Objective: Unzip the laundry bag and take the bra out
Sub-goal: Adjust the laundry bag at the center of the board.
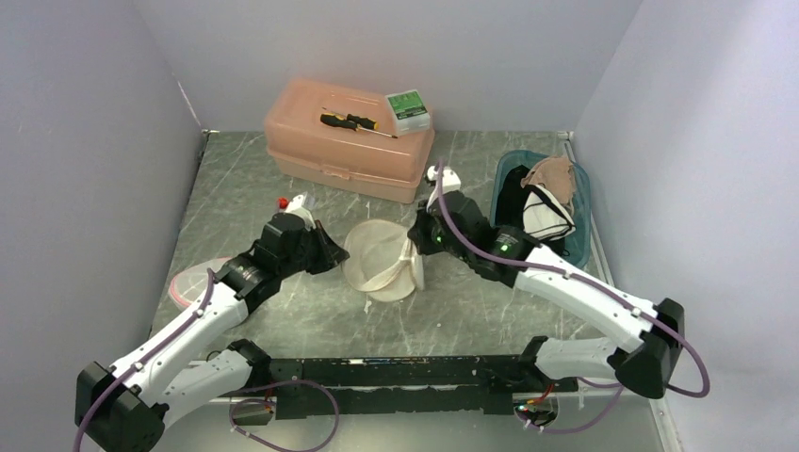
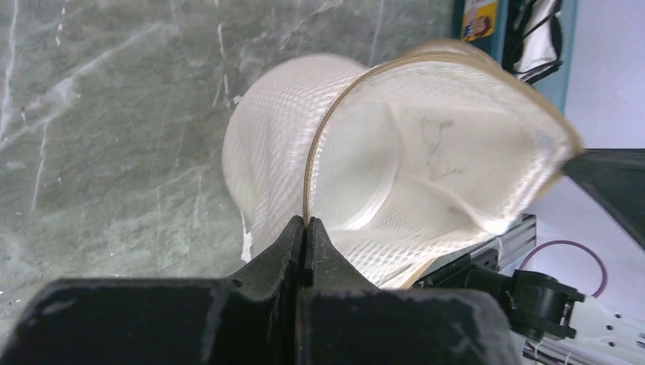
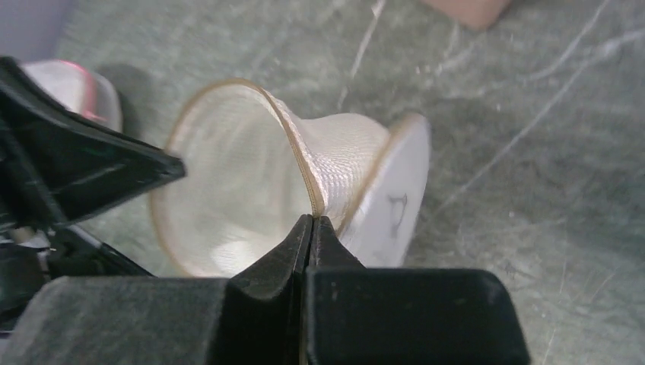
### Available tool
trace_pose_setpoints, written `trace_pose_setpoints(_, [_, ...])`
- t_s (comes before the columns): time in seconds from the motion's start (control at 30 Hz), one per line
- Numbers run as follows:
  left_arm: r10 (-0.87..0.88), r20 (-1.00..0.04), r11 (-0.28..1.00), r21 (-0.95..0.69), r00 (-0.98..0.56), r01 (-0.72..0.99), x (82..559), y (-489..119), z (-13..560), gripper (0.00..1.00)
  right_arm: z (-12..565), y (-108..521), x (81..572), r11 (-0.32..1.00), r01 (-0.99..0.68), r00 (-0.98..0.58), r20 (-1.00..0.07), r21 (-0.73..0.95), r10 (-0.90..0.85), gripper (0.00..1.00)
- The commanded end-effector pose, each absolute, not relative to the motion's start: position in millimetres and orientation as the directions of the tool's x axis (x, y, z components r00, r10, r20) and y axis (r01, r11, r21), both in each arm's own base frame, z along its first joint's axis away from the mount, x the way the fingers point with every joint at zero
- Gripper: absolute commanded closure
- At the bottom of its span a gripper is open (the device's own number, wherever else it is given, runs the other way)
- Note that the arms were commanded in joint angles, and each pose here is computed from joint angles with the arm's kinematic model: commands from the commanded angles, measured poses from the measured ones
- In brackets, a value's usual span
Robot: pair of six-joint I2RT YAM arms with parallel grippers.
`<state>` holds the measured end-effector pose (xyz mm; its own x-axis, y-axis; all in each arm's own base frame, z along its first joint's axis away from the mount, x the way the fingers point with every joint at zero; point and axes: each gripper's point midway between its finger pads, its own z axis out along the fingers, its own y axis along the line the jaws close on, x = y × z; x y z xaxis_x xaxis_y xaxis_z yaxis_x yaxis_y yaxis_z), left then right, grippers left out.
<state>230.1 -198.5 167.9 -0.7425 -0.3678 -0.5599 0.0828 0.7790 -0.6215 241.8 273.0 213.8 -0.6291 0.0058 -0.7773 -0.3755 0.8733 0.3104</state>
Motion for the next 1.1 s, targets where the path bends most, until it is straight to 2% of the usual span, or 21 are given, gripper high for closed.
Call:
trace_pose_setpoints(0.0, [-0.381,-0.618,0.754,-0.638,-0.688,0.155,237.7,-202.9,212.0,0.97,279.6,263.2,244.1,0.860,-0.429,-0.518,-0.855,0.277,0.017,1.00])
trace_pose_setpoints(0.13, [-0.389,-0.634,0.739,-0.648,-0.669,0.185,241.8,-207.0,233.7,0.98,288.0,260.0,242.2,0.859,-0.435,-0.509,-0.861,0.268,0.011,1.00])
trace_pose_setpoints(0.4, [-0.375,-0.539,0.769,-0.635,-0.754,0.071,242.1,-211.3,173.3,0.97,171.6,229.6,254.6,0.964,-0.263,-0.636,-0.759,0.044,-0.139,1.00])
trace_pose_setpoints(0.57, [-0.402,-0.526,0.772,-0.635,-0.750,0.032,239.0,-206.6,152.0,0.97,146.4,237.9,251.4,0.962,-0.259,-0.671,-0.732,0.086,-0.115,1.00])
trace_pose_setpoints(0.6, [-0.404,-0.520,0.773,-0.634,-0.753,0.023,237.4,-205.8,148.3,0.97,149.6,239.2,251.0,0.960,-0.257,-0.667,-0.739,0.106,-0.097,0.94])
trace_pose_setpoints(0.73, [-0.440,-0.515,0.760,-0.650,-0.736,0.001,233.7,-200.7,145.1,0.97,166.3,237.2,245.7,0.949,-0.245,-0.645,-0.765,0.196,-0.008,0.52])
trace_pose_setpoints(0.77, [-0.449,-0.515,0.755,-0.656,-0.730,-0.002,233.0,-199.5,145.7,0.97,169.0,234.6,243.0,0.946,-0.238,-0.641,-0.767,0.222,0.019,0.46])
trace_pose_setpoints(0.9, [-0.476,-0.518,0.739,-0.674,-0.711,-0.003,229.4,-195.5,149.9,0.97,173.4,227.7,227.9,0.906,-0.245,-0.634,-0.764,0.345,0.119,0.35])
trace_pose_setpoints(1.07, [-0.515,-0.510,0.723,-0.691,-0.689,-0.029,228.6,-191.1,149.0,0.98,176.2,215.0,205.6,0.815,-0.240,-0.622,-0.729,0.527,0.287,0.32])
